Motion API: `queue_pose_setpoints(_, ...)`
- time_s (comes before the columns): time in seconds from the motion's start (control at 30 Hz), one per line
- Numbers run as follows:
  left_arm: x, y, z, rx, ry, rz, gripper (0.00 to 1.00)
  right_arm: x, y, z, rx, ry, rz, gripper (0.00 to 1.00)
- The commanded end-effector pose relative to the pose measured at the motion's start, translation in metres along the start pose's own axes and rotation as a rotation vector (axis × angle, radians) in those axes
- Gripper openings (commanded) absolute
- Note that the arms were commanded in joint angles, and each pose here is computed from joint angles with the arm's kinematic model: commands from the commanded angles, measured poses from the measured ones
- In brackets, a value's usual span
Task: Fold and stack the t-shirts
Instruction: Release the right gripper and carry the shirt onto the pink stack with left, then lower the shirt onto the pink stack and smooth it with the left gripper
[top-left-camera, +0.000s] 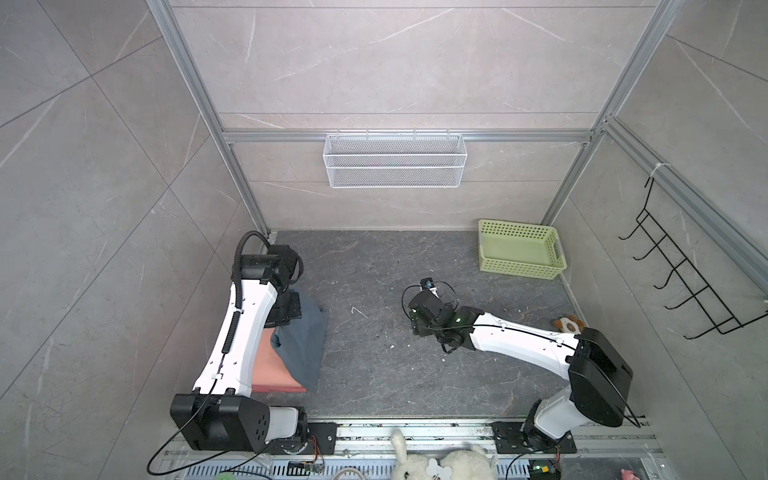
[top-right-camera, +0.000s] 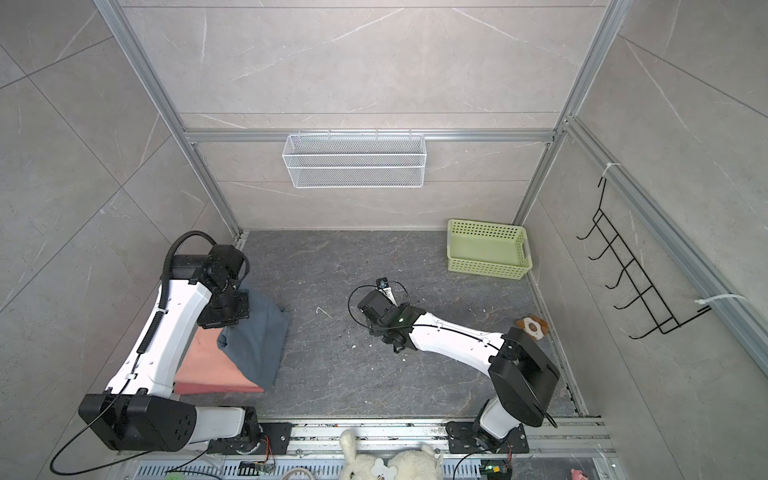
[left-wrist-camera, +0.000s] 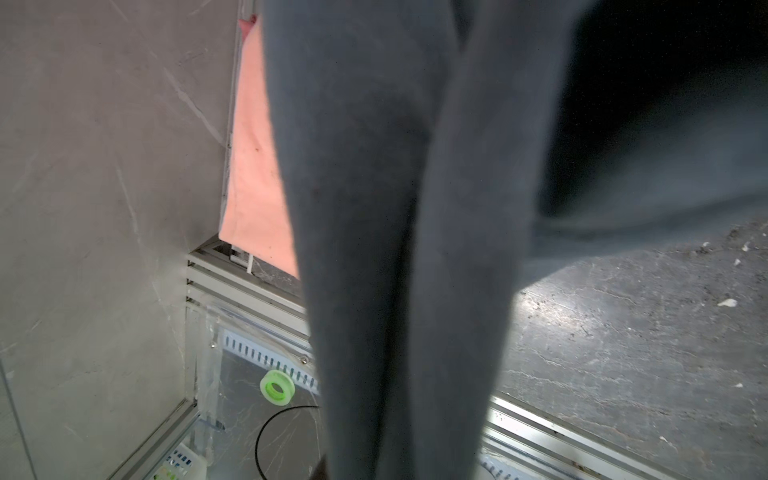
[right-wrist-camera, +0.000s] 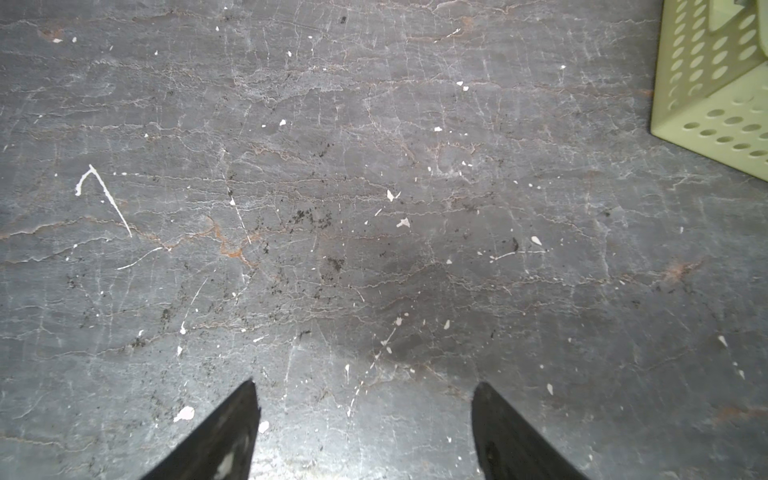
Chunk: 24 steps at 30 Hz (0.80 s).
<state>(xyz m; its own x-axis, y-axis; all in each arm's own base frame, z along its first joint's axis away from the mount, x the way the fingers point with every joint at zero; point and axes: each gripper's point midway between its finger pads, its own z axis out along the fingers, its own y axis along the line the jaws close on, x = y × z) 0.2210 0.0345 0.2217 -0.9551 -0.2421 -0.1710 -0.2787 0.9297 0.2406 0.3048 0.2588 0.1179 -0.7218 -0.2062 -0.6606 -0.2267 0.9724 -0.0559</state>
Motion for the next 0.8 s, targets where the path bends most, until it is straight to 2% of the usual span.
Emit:
queue_pose_setpoints(0.0, -0.002, 0.026, -0.004, -0.125, -0.021, -0.024, 0.00, -0.004, 0.001, 0.002, 0.004, 0.013, -0.007, 0.81)
queue_pose_setpoints(0.2, -0.006, 0.037, 0.004, -0.152, -0.016, -0.051, 0.00, -0.005, 0.001, 0.006, 0.002, 0.021, -0.005, 0.81)
queue_pose_setpoints(0.43, -0.007, 0.044, 0.032, -0.174, 0.031, -0.088, 0.00, -0.012, 0.003, 0.012, 0.000, 0.027, -0.013, 0.81)
queue_pose_setpoints(0.5, -0.007, 0.054, 0.040, -0.233, 0.043, -0.099, 0.00, -0.014, 0.002, 0.013, 0.001, 0.027, -0.012, 0.81)
queue_pose_setpoints(0.7, -0.018, 0.069, 0.069, -0.247, 0.067, -0.187, 0.00, -0.022, 0.001, 0.017, -0.001, 0.026, -0.002, 0.81)
queue_pose_setpoints(0.77, -0.021, 0.079, 0.077, -0.288, 0.082, -0.203, 0.00, -0.026, 0.000, 0.018, 0.002, 0.024, 0.004, 0.81)
